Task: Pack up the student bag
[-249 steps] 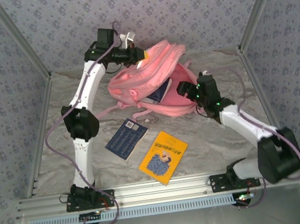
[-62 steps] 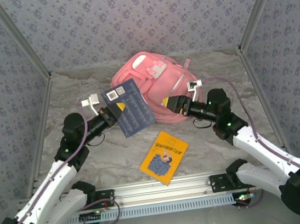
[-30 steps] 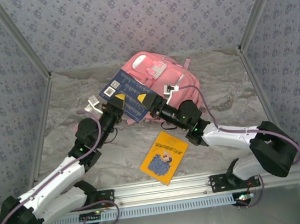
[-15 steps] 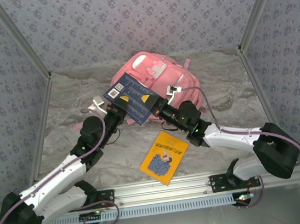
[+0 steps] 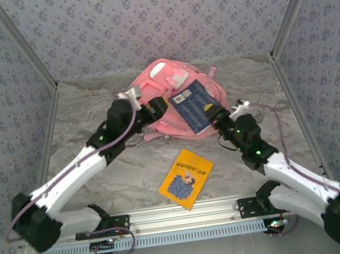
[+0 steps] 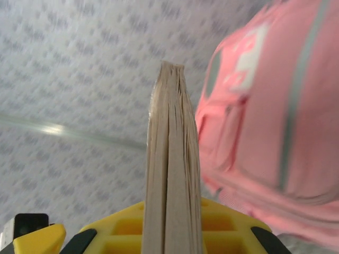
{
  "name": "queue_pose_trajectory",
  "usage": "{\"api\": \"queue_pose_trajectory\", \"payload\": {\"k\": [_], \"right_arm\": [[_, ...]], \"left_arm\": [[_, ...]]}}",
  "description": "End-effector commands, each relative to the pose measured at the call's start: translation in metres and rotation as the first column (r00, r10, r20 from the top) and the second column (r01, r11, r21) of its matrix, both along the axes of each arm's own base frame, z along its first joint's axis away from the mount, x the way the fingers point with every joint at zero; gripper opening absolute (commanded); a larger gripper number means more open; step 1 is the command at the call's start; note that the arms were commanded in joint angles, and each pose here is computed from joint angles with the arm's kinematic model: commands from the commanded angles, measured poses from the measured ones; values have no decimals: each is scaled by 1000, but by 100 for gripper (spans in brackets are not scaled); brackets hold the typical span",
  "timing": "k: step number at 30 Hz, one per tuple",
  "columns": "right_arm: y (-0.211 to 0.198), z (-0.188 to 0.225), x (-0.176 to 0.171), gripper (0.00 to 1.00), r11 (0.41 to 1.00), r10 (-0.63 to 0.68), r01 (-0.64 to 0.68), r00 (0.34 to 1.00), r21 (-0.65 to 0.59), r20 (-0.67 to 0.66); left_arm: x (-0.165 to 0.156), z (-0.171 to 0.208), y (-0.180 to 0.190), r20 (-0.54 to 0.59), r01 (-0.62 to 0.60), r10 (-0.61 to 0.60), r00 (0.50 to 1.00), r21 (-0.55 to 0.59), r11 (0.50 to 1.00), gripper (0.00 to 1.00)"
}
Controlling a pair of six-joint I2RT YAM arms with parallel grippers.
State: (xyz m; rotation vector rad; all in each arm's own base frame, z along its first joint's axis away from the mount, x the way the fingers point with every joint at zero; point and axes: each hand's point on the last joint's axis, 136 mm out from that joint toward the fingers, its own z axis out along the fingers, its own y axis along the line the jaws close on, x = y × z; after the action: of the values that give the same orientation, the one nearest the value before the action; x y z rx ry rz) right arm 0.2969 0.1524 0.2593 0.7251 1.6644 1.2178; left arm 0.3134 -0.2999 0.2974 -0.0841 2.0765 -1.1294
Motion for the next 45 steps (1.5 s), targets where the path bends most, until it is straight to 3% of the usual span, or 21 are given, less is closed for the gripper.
{"api": "queue_pose_trajectory", "payload": {"k": [1,3,9,15,19,28,34,40,45], "right_arm": [[-61,-23,-16,0,961,-217,194,971,-196,-101],[-85,-22,-25,0,934,-288,261,954,-243,-82],[-124,-25,-42,0,879,-385,340,920,-335,-75],[-130,-31,-44,0,884,-364,315,927,-346,-86],[-134,-30,-47,0,888,-349,299,933,-349,-90],[-133,-35,-53,0,916,-303,246,942,-316,-145],[-122,-36,-57,0,937,-241,183,955,-297,-171],[-117,-49,-67,0,949,-213,146,951,-278,-226],[-119,-51,-73,0,953,-227,172,950,-248,-215]], "left_arm": [[-13,-38,-39,-98,284,-270,958,181,941,67],[-5,-43,-58,-121,347,-329,937,184,920,66],[38,-66,-92,-153,363,-332,931,279,889,65],[90,-85,-116,-177,382,-340,924,487,785,64],[105,-108,-131,-204,439,-395,896,543,715,64],[97,-151,-147,-303,543,-451,840,477,691,63],[84,-149,-157,-304,583,-498,812,465,667,53],[78,-162,-161,-314,597,-510,801,482,641,37],[75,-185,-162,-349,617,-509,787,483,621,36]]}}
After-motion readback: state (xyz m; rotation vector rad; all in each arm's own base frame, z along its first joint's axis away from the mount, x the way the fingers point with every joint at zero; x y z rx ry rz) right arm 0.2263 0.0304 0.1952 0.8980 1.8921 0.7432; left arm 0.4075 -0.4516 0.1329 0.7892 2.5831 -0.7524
